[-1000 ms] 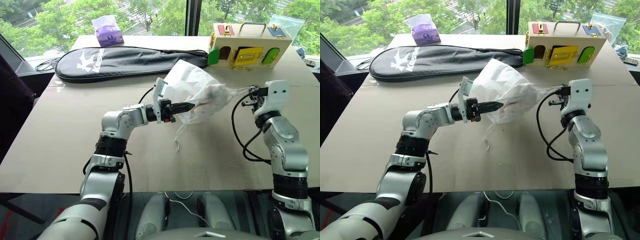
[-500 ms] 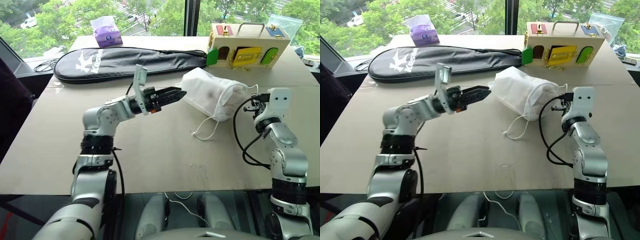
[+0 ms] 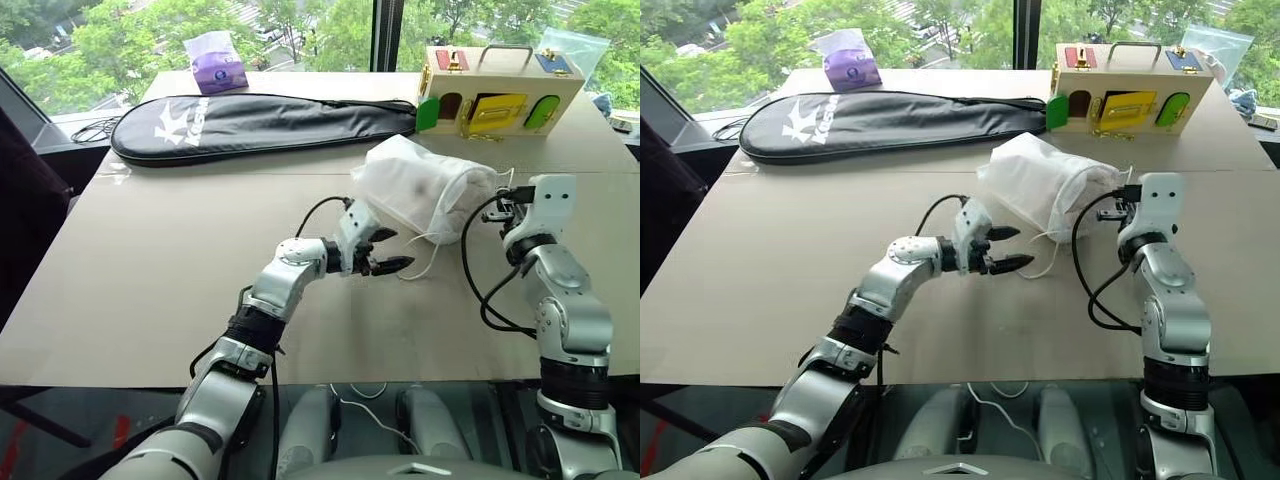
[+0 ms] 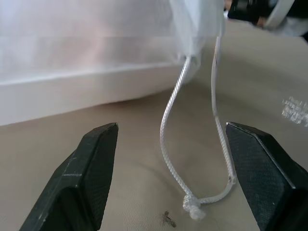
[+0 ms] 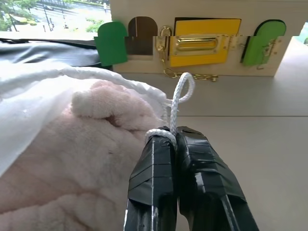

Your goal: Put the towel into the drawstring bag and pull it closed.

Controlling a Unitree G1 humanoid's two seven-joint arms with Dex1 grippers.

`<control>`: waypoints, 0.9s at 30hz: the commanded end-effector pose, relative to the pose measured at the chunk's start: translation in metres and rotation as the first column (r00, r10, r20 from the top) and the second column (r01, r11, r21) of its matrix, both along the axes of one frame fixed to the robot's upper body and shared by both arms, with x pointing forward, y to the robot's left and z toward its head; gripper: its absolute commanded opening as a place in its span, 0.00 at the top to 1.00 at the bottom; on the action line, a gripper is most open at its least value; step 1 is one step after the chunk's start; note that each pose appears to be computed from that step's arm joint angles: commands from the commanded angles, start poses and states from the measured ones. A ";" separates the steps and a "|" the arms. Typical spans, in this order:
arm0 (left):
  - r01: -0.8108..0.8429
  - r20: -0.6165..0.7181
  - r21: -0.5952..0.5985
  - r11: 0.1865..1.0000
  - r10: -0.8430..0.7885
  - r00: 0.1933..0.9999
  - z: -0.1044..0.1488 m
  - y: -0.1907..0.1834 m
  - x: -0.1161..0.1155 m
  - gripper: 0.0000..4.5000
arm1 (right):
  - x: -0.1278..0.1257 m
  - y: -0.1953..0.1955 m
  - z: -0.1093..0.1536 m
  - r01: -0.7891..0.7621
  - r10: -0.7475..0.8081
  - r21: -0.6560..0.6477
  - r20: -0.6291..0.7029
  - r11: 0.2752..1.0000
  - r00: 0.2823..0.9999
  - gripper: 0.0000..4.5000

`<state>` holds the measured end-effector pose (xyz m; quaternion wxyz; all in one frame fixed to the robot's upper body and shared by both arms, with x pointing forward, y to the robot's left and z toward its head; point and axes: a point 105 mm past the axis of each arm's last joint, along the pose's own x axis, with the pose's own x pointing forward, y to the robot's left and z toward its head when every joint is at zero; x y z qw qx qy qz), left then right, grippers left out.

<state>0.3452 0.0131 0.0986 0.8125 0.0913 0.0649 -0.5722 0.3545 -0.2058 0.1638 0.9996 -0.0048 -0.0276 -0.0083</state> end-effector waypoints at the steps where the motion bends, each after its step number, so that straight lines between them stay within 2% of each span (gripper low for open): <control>1: 0.033 0.076 0.027 0.999 -0.035 0.997 0.001 -0.013 -0.001 0.19 | -0.006 -0.004 0.019 0.013 -0.012 -0.014 0.069 1.000 0.998 1.00; 4: 0.007 0.102 0.050 0.999 -0.012 0.995 -0.007 -0.017 0.000 0.19 | -0.007 -0.007 0.019 0.020 -0.019 -0.015 0.067 1.000 0.998 1.00; 5: -0.012 0.104 0.045 0.999 0.007 0.995 -0.007 -0.017 0.002 0.31 | -0.008 -0.008 0.019 0.023 -0.022 -0.016 0.066 1.000 0.998 1.00; 6: -0.022 0.120 0.041 0.999 0.017 0.993 -0.007 -0.017 0.002 0.37 | -0.008 -0.009 0.018 0.026 -0.025 -0.016 0.066 1.000 0.998 1.00; 8: -0.063 0.135 0.022 0.998 0.060 0.989 -0.005 -0.015 0.005 0.56 | -0.009 -0.010 0.017 0.031 -0.030 -0.016 0.064 0.999 0.997 1.00; 12: -0.167 0.150 -0.016 0.986 0.168 0.974 -0.004 -0.006 0.007 0.99 | -0.011 -0.014 0.014 0.051 -0.050 -0.015 0.063 0.999 0.997 1.00; 18: -0.419 0.199 -0.071 0.905 0.424 0.883 0.011 0.037 0.030 0.99 | -0.013 -0.040 0.024 0.198 -0.194 -0.024 0.124 0.980 0.973 1.00; 22: -0.712 0.227 -0.095 0.696 0.711 0.665 0.018 0.116 0.060 0.99 | -0.020 -0.078 0.031 0.377 -0.377 0.035 0.159 0.926 0.912 1.00; 25: -0.820 0.239 -0.108 0.563 0.815 0.528 0.025 0.154 0.070 0.99 | -0.021 -0.089 0.033 0.426 -0.426 0.034 0.172 0.904 0.888 1.00; 27: -0.896 0.227 -0.111 0.430 0.889 0.398 0.029 0.183 0.076 0.99 | -0.021 -0.095 0.034 0.454 -0.452 0.031 0.179 0.891 0.874 1.00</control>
